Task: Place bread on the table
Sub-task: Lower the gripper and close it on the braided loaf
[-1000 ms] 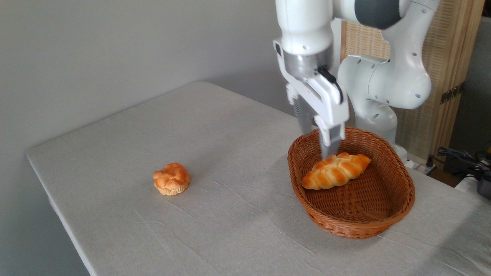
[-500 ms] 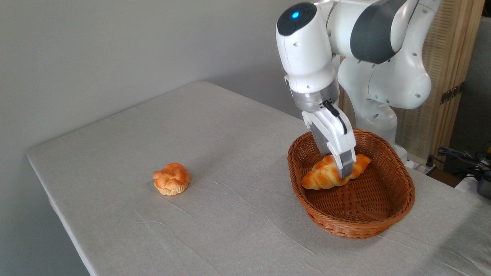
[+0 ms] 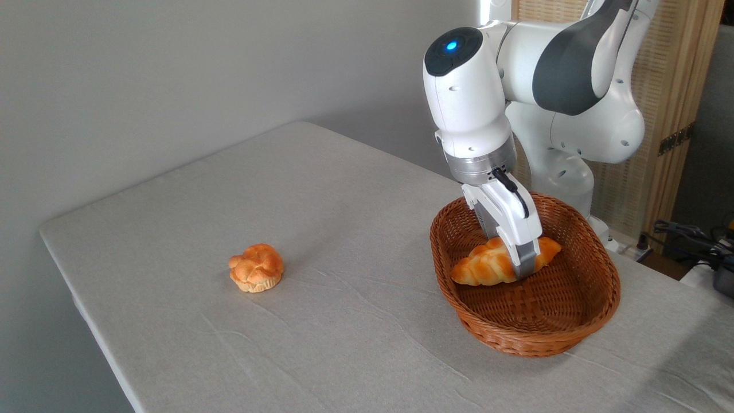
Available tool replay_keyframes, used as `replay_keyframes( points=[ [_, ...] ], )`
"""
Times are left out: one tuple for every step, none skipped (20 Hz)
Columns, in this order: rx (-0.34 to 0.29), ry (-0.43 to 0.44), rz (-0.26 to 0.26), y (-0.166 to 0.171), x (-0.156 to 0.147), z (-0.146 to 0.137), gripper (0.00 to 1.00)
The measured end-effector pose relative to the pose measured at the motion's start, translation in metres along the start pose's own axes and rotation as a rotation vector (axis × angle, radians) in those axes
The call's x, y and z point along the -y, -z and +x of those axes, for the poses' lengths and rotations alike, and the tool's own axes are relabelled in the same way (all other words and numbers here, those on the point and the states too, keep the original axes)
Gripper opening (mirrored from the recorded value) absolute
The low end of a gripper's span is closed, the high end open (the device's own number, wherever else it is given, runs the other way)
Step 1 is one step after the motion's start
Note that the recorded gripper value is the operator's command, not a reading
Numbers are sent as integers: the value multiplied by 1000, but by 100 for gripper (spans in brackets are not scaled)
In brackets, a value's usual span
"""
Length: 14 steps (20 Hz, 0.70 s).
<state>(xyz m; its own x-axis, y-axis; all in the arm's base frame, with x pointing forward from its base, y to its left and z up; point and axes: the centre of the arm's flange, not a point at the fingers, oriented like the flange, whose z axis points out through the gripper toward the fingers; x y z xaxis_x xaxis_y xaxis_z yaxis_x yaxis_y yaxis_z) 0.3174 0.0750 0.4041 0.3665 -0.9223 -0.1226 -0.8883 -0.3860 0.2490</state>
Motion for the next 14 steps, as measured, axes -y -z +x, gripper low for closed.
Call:
replay_keyframes(
  points=[
    [0, 0, 0, 0, 0, 0, 33],
    [0, 0, 0, 0, 0, 0, 33],
    [0, 0, 0, 0, 0, 0, 33],
    [0, 0, 0, 0, 0, 0, 32],
    [0, 0, 0, 0, 0, 0, 31],
    [0, 0, -1, 0, 0, 0, 31],
    [0, 0, -1, 0, 0, 0, 31],
    [1, 0, -2, -1, 0, 0, 31],
    [1, 0, -2, -1, 0, 0, 31],
    [1, 0, -3, -1, 0, 0, 31],
    [1, -1, -3, -1, 0, 0, 31],
    [1, -3, -3, -1, 0, 0, 31],
    [1, -6, -4, -1, 0, 0, 31],
    [2, -9, -7, -1, -1, 0, 31]
  ],
)
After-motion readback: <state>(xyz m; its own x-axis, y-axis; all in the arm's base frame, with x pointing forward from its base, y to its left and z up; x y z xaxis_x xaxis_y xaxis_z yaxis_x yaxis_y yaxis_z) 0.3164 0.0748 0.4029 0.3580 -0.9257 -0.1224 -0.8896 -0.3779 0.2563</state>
